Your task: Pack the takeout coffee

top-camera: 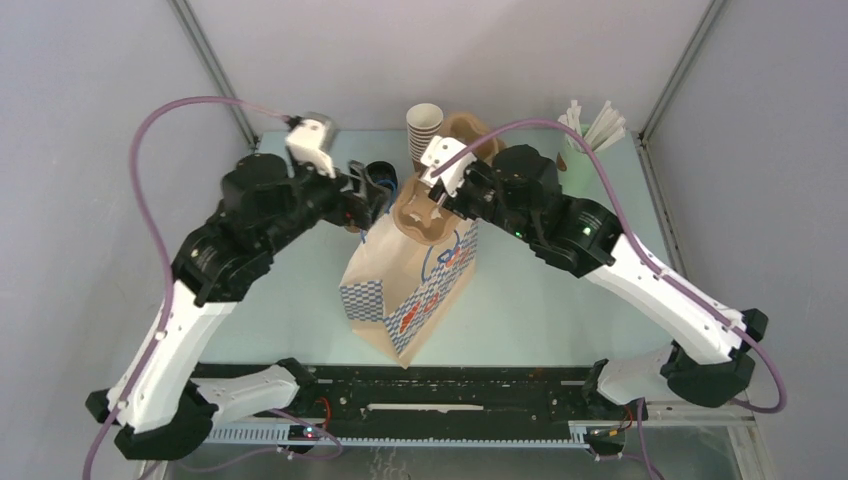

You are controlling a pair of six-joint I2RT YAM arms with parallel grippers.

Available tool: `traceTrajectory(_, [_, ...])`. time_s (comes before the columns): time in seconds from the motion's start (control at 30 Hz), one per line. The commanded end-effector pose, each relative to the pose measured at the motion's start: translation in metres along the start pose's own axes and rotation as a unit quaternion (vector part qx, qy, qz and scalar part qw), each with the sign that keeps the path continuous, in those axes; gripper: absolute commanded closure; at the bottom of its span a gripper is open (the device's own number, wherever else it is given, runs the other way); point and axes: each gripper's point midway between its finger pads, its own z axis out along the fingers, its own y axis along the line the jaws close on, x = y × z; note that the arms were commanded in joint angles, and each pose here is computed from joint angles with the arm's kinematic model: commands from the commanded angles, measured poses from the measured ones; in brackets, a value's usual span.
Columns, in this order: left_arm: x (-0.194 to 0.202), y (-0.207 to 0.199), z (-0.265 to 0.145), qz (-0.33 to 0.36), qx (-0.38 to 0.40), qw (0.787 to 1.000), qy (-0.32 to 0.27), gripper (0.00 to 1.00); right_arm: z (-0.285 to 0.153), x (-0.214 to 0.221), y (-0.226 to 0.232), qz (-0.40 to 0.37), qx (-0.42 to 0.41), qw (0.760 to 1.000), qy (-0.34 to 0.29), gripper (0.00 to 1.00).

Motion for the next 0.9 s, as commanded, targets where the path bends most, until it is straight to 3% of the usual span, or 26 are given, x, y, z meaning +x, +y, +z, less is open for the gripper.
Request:
traceTrajectory(0.0, [0.002, 0.047, -0.014, -0.107, -0.085, 0.99, -0.018, 0.11, -0.038, -0.018, -0.019, 0.048, 0.013, 0.997, -0.056, 0.6])
traceTrajectory(0.23, [0.046, 0.044, 0.035, -0.228, 0.048, 0.971, 0.053, 0.08, -0.069, -0.027, -0.015, 0.099, -0.02, 0.989, -0.103, 0.62])
traceTrajectory(0.37, [0.063, 0.045, 0.056, -0.256, 0.086, 0.961, 0.065, 0.19, -0.08, -0.036, -0.003, 0.132, -0.061, 0.981, -0.128, 0.63])
traceTrajectory(0.5, [0.071, 0.054, 0.075, -0.279, 0.094, 0.953, 0.071, 0.44, -0.086, -0.046, 0.019, 0.168, -0.125, 0.966, -0.152, 0.64])
traceTrajectory(0.67, [0.037, 0.041, 0.078, -0.256, 0.156, 0.953, 0.032, 0.86, -0.084, -0.052, 0.048, 0.232, -0.218, 0.933, -0.168, 0.64])
traceTrajectory(0.77, [0.008, 0.023, 0.066, -0.207, 0.188, 0.96, -0.017, 0.99, -0.08, -0.053, 0.061, 0.276, -0.268, 0.908, -0.164, 0.67])
traceTrajectory(0.87, [-0.008, -0.002, 0.051, -0.145, 0.217, 0.965, -0.039, 1.0, -0.079, -0.054, 0.068, 0.308, -0.299, 0.888, -0.166, 0.68])
